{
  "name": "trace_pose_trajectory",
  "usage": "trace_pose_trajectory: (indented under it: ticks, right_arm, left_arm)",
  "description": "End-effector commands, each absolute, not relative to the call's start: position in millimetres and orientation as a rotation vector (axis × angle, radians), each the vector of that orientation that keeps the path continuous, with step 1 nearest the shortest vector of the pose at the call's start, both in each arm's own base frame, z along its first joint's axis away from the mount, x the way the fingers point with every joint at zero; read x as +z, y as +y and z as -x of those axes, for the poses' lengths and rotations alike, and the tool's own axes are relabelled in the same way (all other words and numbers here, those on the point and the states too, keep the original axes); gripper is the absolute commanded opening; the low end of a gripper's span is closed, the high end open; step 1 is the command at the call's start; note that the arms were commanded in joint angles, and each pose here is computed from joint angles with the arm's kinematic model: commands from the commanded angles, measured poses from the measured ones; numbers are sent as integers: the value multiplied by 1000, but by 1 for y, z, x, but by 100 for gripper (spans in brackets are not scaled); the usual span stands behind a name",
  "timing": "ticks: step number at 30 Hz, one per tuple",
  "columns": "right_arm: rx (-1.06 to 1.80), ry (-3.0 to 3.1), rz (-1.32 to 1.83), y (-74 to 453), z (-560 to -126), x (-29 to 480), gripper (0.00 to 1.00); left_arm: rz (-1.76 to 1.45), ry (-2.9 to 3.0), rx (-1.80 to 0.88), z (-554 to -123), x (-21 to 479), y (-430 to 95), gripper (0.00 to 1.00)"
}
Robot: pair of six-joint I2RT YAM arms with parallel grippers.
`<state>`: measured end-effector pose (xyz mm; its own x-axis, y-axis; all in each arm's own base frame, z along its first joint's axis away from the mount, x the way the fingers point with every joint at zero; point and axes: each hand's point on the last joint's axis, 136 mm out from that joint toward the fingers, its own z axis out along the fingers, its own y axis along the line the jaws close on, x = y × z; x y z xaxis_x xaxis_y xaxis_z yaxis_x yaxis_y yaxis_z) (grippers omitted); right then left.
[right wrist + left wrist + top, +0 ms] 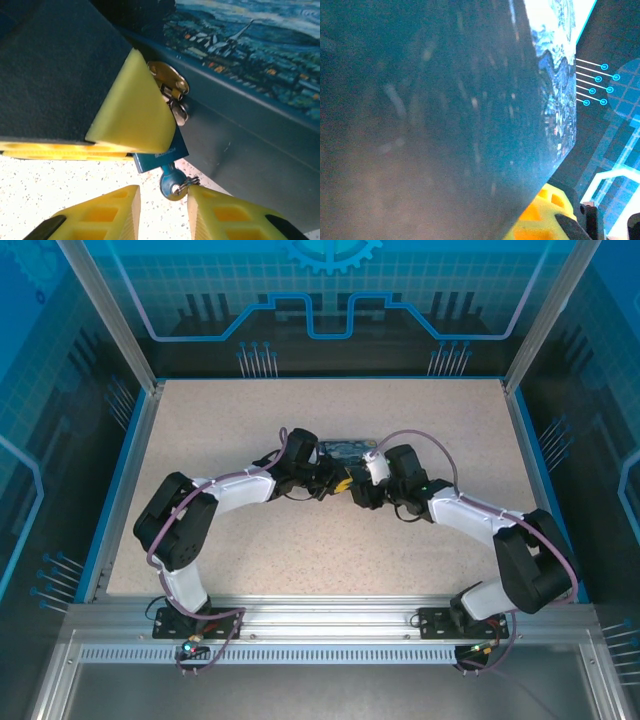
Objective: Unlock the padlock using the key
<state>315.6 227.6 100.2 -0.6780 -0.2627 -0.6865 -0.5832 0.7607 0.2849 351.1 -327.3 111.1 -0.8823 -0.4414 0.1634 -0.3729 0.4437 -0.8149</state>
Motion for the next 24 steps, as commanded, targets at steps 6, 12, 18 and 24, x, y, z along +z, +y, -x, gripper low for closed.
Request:
trace_pose_trajectory:
  ticks: [6, 12, 18, 24]
  right_arm:
    - [658, 2275, 643, 238, -327, 111, 23]
    - [673, 2280, 639, 239, -327, 110, 15]
    - [738, 2277, 621, 242, -327, 115, 6]
    - [866, 2276, 569, 243, -326, 120, 1]
  left_arm:
    - [647, 2564, -1524, -351, 145, -335, 0]
    - [652, 2568, -1520, -351, 143, -335, 0]
    - [650, 2564, -1524, -351, 143, -335, 0]
    - [652, 2562, -1525, -351, 142, -335, 0]
